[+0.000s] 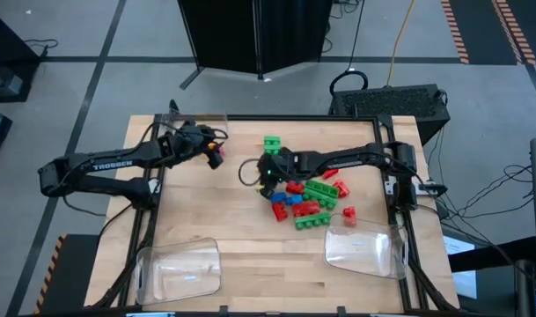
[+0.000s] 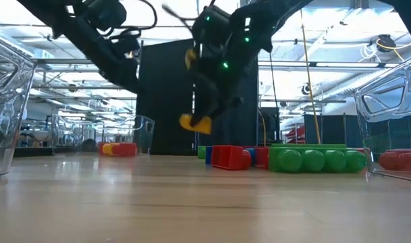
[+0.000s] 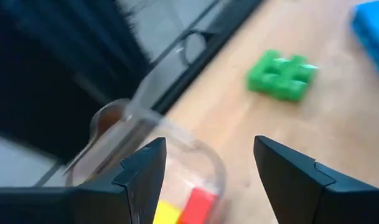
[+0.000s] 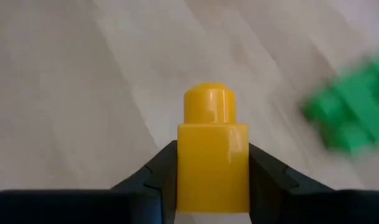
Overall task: Sort blocks by size
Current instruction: Put the one-stud yellow game piece into the top transparent bin
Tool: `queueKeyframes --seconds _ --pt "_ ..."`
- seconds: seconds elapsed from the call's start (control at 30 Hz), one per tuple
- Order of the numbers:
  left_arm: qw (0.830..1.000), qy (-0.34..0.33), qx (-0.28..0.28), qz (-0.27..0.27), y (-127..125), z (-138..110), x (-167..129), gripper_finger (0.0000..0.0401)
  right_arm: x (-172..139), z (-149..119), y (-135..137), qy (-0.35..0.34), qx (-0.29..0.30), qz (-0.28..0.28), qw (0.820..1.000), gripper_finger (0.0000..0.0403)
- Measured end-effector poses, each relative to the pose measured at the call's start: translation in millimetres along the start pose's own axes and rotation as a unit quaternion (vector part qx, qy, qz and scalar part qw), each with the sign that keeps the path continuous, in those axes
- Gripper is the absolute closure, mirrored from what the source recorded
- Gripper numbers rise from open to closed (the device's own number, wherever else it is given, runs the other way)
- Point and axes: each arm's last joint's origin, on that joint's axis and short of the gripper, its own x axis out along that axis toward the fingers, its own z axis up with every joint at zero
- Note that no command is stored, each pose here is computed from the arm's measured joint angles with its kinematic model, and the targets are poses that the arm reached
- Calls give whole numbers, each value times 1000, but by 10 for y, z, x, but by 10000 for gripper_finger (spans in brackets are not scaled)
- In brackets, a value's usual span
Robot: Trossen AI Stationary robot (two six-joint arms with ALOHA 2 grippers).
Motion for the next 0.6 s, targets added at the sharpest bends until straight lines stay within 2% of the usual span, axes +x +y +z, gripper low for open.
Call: queueKeyframes --seconds 0.13,0.23,0.43,0.6 --pt "996 -34 44 -72 -116 54 -33 157 -71 159 -120 -28 -24 72 997 284" --pt "990 -53 62 -118 -218 78 -71 157 -76 179 -190 -22 -43 96 994 282" --pt "979 -79 86 -168 -453 107 -185 157 -75 178 -235 -5 -84 174 981 282" --pt "960 -107 163 -200 -634 106 -293 157 -75 222 -325 -12 -99 237 966 282"
